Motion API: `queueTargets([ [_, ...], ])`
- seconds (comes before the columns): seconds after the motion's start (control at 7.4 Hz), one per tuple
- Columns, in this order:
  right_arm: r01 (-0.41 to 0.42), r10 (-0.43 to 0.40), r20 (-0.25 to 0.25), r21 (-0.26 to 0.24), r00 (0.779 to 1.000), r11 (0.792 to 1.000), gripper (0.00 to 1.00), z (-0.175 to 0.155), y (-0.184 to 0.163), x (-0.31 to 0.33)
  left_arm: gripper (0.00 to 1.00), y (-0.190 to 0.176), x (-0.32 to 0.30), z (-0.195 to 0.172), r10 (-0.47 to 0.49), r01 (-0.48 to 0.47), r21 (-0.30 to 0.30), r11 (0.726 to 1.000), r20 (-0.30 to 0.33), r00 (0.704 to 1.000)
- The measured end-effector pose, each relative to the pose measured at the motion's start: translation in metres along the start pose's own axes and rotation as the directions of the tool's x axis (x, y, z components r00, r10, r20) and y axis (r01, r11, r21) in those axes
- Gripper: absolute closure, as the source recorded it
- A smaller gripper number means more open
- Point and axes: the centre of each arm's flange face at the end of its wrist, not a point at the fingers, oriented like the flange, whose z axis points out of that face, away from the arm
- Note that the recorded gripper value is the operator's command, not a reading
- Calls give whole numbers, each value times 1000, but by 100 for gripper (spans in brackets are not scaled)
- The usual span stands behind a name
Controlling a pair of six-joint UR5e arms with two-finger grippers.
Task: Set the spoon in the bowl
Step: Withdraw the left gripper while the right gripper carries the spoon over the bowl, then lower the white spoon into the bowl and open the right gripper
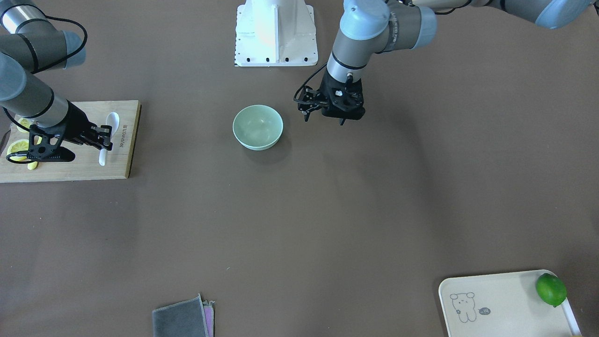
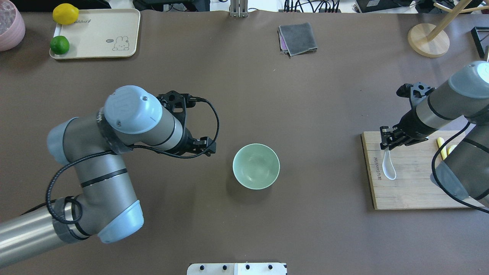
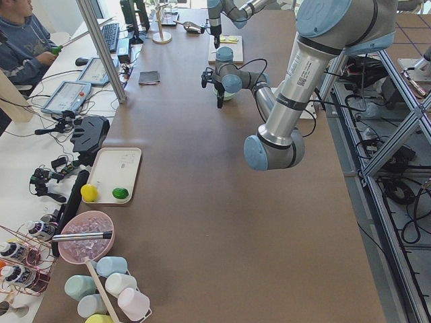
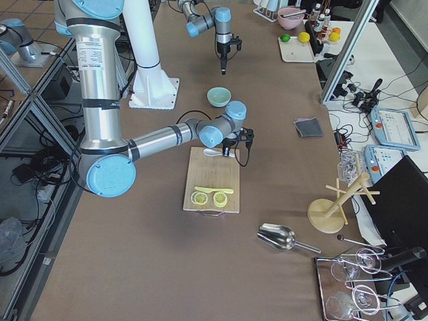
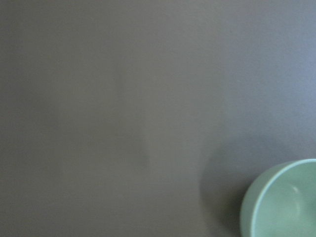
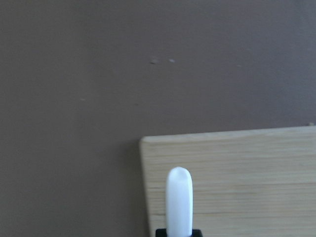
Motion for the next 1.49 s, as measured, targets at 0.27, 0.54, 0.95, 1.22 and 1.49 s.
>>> queueTargets([
  [0.27,-62,60,76,25,995,998,100,-13,-2,-108,2,-9,-75,-18,65,-65,-18,998,30,997],
  [0.54,-75,66,94,94,993,993,100,-9,14,-197,2,-21,-140,-33,127,-125,-28,992,66,990],
  [0.95,-77,66,66,170,996,983,100,-3,43,-282,2,-28,-169,-42,149,-147,-35,989,76,986],
  [1.22,-84,72,66,193,995,978,63,8,62,-310,2,-30,-171,-43,147,-145,-34,989,78,986],
  [1.49,-83,72,60,201,996,976,0,17,61,-331,2,-33,-173,-43,135,-133,-30,991,82,987],
])
